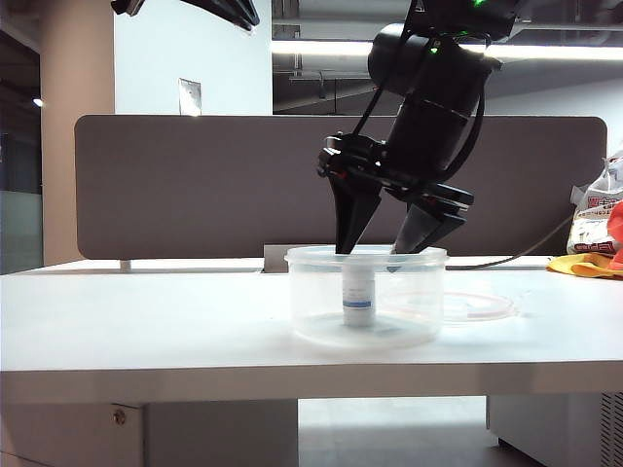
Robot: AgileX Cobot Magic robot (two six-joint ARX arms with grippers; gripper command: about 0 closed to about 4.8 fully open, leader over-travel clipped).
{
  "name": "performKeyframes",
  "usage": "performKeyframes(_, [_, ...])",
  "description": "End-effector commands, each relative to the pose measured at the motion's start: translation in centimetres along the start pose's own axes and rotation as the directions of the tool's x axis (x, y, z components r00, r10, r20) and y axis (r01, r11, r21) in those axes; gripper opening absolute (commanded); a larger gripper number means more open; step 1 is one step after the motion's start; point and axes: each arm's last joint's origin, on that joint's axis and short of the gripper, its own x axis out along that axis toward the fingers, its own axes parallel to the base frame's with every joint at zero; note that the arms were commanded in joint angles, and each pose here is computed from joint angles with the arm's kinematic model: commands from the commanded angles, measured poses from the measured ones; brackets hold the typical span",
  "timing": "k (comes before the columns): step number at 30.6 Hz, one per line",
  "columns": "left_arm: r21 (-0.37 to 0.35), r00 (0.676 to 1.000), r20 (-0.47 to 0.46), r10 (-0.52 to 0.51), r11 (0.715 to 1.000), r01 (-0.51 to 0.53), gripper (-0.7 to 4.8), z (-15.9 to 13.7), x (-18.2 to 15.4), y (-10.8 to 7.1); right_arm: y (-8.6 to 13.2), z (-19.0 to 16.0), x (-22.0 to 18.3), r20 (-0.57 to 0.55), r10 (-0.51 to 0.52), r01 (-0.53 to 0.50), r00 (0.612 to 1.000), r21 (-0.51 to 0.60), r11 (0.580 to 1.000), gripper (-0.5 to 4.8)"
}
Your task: Remove the lid of the round box, pick up the small white medicine bottle inside, and place it on the table.
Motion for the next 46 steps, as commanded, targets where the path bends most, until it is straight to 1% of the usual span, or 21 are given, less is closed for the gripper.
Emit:
performKeyframes(1, [0.016,1.000,0.016,-0.001,1.000,0.001,0.22,0.2,-0.2,-0.1,0.1,0.3,0.1,0.024,0.001,0.000,1.000,-0.005,1.000,3.37])
performKeyframes(7, [0.018,1.000,0.023,-0.001,1.000,0.001,0.22,0.2,-0.2,-0.1,0.2,0.6,0.1,0.050,0.003,-0.003,0.999,-0.002,1.000,3.36])
performKeyframes(10, [0.019,1.000,0.023,-0.001,1.000,0.001,0.22,0.2,-0.2,-0.1,0.2,0.7,0.1,0.061,0.004,-0.005,0.998,0.004,1.000,3.22])
performKeyframes(14, [0.019,1.000,0.024,-0.001,1.000,0.001,0.22,0.2,-0.2,-0.1,0.3,0.8,0.1,0.070,0.003,-0.003,0.998,-0.001,1.000,3.22])
performKeyframes(16, [0.020,1.000,0.025,-0.001,1.000,0.001,0.22,0.3,-0.2,-0.1,0.3,0.8,0.1,0.070,0.003,-0.003,0.998,0.000,1.000,2.96])
performKeyframes(18, [0.021,1.000,0.027,-0.001,1.000,0.001,0.22,0.3,-0.2,-0.1,0.3,0.8,0.1,0.071,0.004,-0.003,0.997,-0.001,1.000,2.83])
performKeyframes(27, [0.020,1.000,0.026,-0.002,1.000,0.001,0.22,0.3,-0.2,-0.1,0.2,0.4,1.6,0.030,0.008,-0.008,1.000,0.008,1.000,2.82])
performKeyframes(30, [0.021,1.000,0.026,-0.001,1.000,0.001,0.22,0.3,-0.2,-0.1,0.3,0.5,1.6,0.039,0.007,-0.007,0.999,0.004,1.000,2.62])
performKeyframes(33, [0.024,1.000,0.026,-0.001,1.000,0.001,0.22,0.3,-0.2,-0.1,0.2,0.6,1.6,0.046,0.007,-0.007,0.999,0.003,1.000,2.59])
performKeyframes(34, [0.024,1.000,0.026,-0.001,1.000,0.001,0.22,0.3,-0.2,-0.1,0.3,0.6,1.6,0.047,0.008,-0.008,0.999,0.003,1.000,2.50])
performKeyframes(35, [0.024,1.000,0.026,-0.001,1.000,0.001,0.22,0.3,-0.2,-0.1,0.3,0.6,1.6,0.050,0.008,-0.008,0.999,0.002,1.000,2.06])
performKeyframes(40, [0.023,1.000,0.024,-0.001,1.000,0.001,0.22,0.3,-0.2,-0.1,0.2,0.6,1.6,0.050,0.004,-0.004,0.999,0.002,1.000,1.89])
performKeyframes(41, [0.023,1.000,0.024,-0.001,1.000,0.001,0.22,0.2,-0.2,-0.1,0.2,0.6,1.6,0.050,0.004,-0.004,0.999,0.002,1.000,1.44])
performKeyframes(44, [0.025,1.000,0.024,-0.001,1.000,0.001,0.22,0.2,-0.2,-0.1,0.2,0.6,1.6,0.050,0.004,-0.004,0.999,0.002,1.000,1.31])
performKeyframes(46, [0.027,1.000,0.024,-0.001,1.000,0.001,0.22,0.2,-0.2,-0.1,0.2,0.6,1.6,0.050,0.004,-0.004,0.999,0.001,1.000,0.93])
